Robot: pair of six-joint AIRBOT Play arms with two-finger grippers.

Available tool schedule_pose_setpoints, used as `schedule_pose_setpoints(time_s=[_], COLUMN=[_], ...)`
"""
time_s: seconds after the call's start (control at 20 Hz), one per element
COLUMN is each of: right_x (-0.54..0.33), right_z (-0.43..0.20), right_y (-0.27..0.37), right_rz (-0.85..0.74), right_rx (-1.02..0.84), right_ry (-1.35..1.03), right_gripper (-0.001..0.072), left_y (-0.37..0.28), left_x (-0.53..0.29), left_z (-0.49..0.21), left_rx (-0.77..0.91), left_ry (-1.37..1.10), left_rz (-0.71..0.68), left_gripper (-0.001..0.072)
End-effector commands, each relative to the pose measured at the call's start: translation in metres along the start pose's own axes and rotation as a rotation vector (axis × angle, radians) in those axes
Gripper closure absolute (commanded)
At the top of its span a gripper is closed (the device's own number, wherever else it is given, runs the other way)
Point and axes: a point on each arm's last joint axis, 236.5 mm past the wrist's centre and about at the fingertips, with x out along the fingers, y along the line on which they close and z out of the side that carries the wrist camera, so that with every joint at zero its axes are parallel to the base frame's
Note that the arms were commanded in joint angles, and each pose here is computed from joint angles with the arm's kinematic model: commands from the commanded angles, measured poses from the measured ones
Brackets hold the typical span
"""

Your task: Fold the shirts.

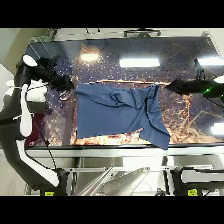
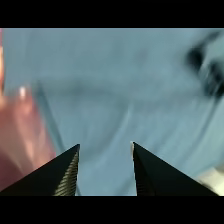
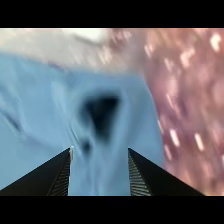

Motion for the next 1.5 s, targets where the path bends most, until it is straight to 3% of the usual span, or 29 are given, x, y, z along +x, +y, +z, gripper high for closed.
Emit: schedule_pose_setpoints(time_s=[0.0,0.15,0.25,0.65,1.0,1.1,1.45], right_x=[-0.006,0.003,0.006,0.010,0.026,0.032,0.053], right_z=[-0.076,-0.129,-0.140,-0.143,-0.155,-0.159,-0.151], right_y=[-0.022,-0.024,-0.025,-0.013,0.011,0.018,0.007], right_rz=[-0.061,-0.058,-0.067,-0.017,0.011,0.014,-0.104], right_rx=[0.079,0.142,0.164,0.189,0.101,0.067,-0.014], right_ry=[0.186,0.240,0.228,0.220,0.286,0.304,0.266], right_gripper=[0.0307,0.0289,0.0084,0.0086,0.0086,0.0087,0.0088], left_y=[0.013,0.017,0.019,0.023,0.018,0.017,0.008], left_x=[0.012,0.039,0.057,0.107,0.125,0.118,0.097], left_z=[-0.081,-0.145,-0.184,-0.239,-0.216,-0.203,-0.167], left_rx=[-0.152,-0.229,-0.289,-0.303,-0.230,-0.210,-0.155], left_ry=[0.178,0.232,0.272,0.285,0.198,0.174,0.117], left_rz=[-0.025,-0.046,-0.057,-0.034,0.016,0.017,0.013], left_gripper=[0.0366,0.0366,0.0366,0.0365,0.0375,0.0701,0.0689])
